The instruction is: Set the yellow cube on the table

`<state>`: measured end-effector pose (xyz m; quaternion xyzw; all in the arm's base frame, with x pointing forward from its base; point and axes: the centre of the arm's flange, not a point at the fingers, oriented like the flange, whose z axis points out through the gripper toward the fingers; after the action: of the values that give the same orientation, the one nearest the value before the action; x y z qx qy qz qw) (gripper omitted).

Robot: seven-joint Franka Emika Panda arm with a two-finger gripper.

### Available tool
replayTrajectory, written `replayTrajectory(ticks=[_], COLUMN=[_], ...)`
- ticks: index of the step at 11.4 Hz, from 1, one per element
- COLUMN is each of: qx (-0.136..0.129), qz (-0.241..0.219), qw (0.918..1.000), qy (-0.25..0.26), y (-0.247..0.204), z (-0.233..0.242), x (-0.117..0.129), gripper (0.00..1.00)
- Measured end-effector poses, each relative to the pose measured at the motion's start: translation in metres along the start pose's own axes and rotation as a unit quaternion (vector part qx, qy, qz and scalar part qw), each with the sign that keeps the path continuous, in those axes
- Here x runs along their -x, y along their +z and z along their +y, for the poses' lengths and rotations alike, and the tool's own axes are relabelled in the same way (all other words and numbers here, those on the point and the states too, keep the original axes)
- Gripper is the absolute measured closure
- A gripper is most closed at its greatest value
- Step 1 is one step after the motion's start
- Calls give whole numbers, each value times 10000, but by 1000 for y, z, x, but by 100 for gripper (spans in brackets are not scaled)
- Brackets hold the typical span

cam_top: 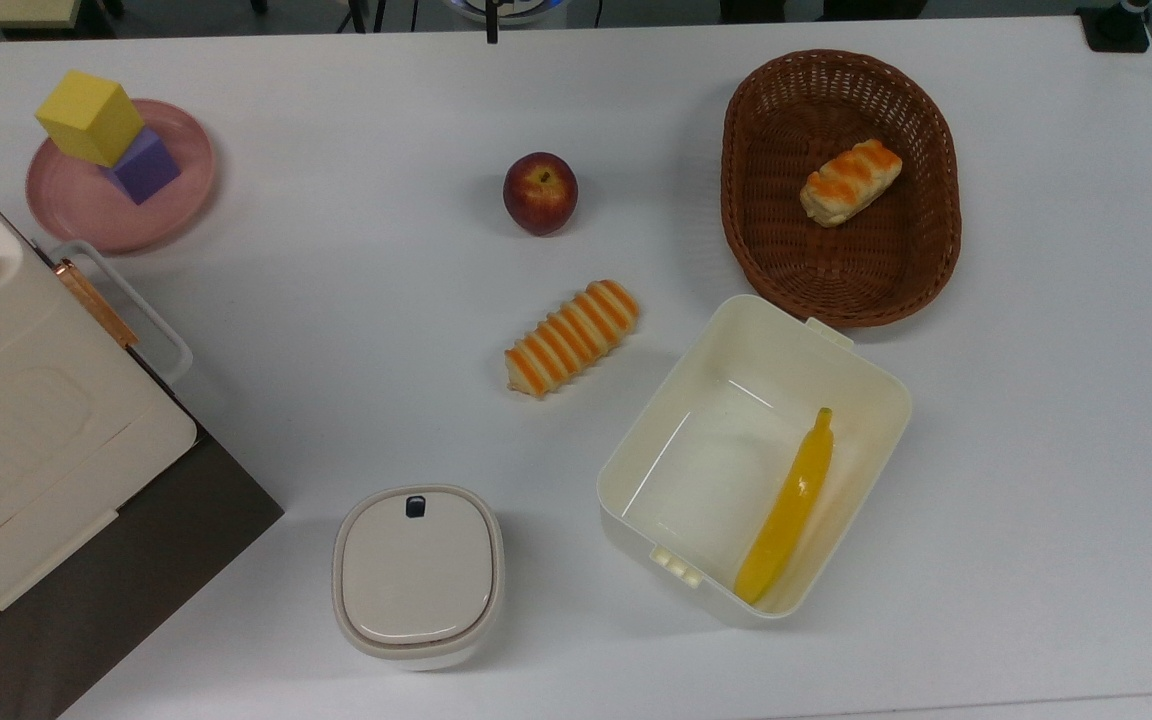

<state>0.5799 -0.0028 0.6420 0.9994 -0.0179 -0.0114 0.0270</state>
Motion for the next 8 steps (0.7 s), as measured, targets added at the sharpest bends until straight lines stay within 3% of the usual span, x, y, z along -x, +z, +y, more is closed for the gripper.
replayTrajectory(ticks=[8], qx=[1], qz=[-63], qw=[9997], qy=[-222], y=[6], z=[-17], x=[-2], gripper=[0])
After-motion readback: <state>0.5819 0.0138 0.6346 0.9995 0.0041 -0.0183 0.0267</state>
